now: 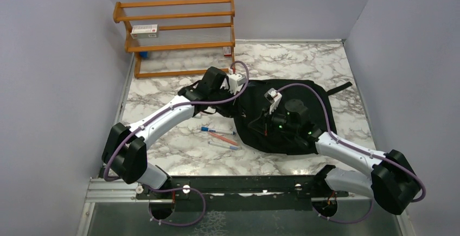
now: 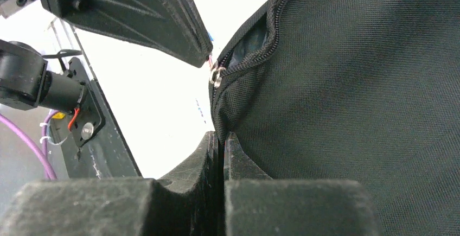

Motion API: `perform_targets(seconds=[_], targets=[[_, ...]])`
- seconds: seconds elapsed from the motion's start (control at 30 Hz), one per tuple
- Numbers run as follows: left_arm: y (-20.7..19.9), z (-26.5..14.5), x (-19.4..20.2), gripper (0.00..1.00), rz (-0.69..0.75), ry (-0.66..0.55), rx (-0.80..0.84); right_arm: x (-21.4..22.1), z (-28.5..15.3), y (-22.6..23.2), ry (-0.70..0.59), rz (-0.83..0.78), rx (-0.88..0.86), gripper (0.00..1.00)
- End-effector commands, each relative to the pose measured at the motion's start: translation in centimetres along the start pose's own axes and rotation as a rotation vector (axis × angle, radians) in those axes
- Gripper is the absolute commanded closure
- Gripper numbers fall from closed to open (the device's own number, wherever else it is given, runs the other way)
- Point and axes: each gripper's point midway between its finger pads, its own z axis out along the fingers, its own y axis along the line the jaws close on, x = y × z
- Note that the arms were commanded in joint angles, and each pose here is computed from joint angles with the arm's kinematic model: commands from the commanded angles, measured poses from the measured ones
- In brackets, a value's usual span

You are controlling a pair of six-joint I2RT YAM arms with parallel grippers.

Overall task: Pack the student bag
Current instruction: Zip the student bag at the center of the board.

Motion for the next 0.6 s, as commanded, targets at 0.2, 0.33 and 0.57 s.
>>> perform_targets(seconds=[0.2,0.33,0.57], targets=[[3.0,-2.2,-5.8,1.0,0.048,-0.131,-0.084,2.5,-0.6,0.8,0.117,-0.052,-0.066,1.0],[4.4,-2.5,-7.1,1.0,0.055,-0.146,-0.119,3.7,-0.8,1.1,0.188,-0.073,-0.105,1.0],[6.0,-2.5,-8.5,1.0,0.065,-0.154,-0.156,5.5,-1.1,1.8,0.296,-0.071,-0.172,0.99]])
